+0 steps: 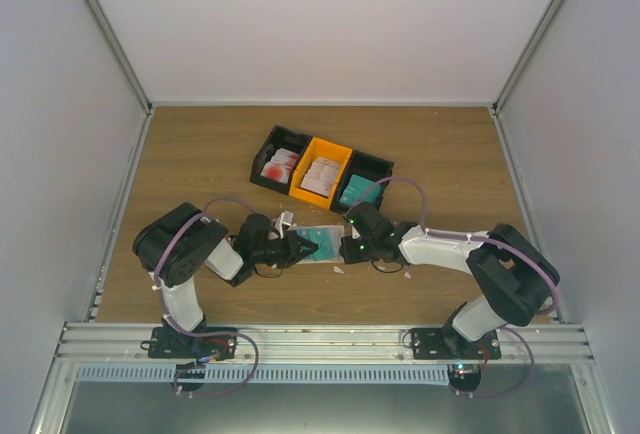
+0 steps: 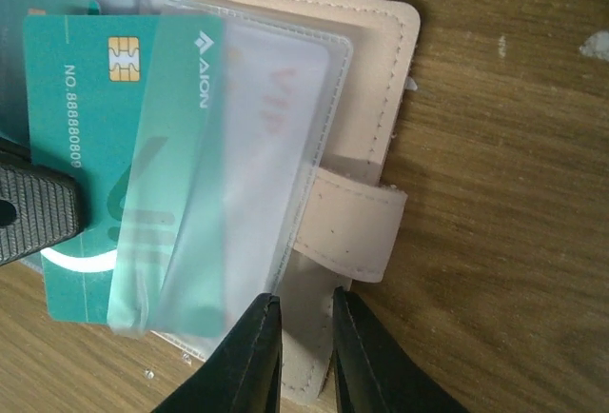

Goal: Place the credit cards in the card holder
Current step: Insert the credit card into the card holder.

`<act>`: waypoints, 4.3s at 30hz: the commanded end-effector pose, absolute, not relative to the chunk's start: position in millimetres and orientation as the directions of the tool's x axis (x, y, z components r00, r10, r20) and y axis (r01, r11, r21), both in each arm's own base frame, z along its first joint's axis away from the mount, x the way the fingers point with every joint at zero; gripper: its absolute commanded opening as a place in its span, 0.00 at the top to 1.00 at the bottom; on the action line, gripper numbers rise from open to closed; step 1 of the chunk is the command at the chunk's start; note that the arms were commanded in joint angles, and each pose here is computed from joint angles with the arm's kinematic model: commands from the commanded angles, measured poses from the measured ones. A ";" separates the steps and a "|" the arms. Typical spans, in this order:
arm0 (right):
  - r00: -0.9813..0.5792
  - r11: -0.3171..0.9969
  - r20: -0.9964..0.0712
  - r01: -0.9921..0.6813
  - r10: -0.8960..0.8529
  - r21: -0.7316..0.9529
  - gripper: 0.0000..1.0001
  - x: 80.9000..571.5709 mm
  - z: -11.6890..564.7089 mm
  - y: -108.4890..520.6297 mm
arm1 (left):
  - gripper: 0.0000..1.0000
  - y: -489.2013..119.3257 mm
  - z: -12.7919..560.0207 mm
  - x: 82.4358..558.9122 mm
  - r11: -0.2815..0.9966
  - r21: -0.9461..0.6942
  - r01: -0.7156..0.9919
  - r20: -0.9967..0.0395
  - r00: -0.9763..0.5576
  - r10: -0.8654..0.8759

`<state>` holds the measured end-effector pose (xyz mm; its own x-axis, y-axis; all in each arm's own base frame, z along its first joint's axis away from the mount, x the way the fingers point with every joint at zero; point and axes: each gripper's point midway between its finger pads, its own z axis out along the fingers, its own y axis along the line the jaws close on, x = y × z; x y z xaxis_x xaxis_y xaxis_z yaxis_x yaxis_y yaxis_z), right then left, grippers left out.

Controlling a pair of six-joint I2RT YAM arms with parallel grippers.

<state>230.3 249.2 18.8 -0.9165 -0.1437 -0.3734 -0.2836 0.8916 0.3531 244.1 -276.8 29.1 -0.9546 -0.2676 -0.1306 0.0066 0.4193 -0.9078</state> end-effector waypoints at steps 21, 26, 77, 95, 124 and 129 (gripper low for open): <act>-0.945 0.962 -0.266 -0.234 -0.191 0.141 0.90 221.1 -26.6 205.0 | 0.79 -264.2 21.4 241.9 0.535 -0.843 0.051 -0.184 -0.963 -0.197; -0.943 0.959 -0.274 -0.238 -0.190 0.155 0.91 221.8 -24.5 207.6 | 0.79 -261.8 18.9 245.8 0.573 -0.818 0.043 -0.188 -0.962 -0.197; -0.917 0.953 -0.368 -0.238 -0.157 0.188 0.89 235.2 4.2 214.6 | 0.76 -293.9 31.8 252.7 0.598 -0.767 0.232 -0.292 -0.956 -0.005; -0.880 0.900 -0.403 -0.365 -0.251 0.237 0.81 233.6 18.7 240.4 | 0.63 -299.4 23.8 247.6 0.658 -0.730 0.186 -0.240 -0.971 0.009; -0.888 0.938 -0.415 -0.294 -0.198 0.183 0.81 236.7 20.1 228.7 | 0.92 -286.9 -4.6 239.2 0.790 -0.594 0.153 -0.229 -0.973 0.016; -0.877 0.947 -0.453 -0.264 -0.157 0.182 0.81 241.9 38.4 224.7 | 0.72 -287.0 8.0 238.6 0.779 -0.604 0.169 -0.248 -0.969 0.017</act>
<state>235.7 230.8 21.5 -0.8893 -0.2013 -0.4106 -0.3038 0.9312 0.2015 258.9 -305.0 26.1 -0.9561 -0.0128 -0.2928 0.1945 0.7196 -0.6665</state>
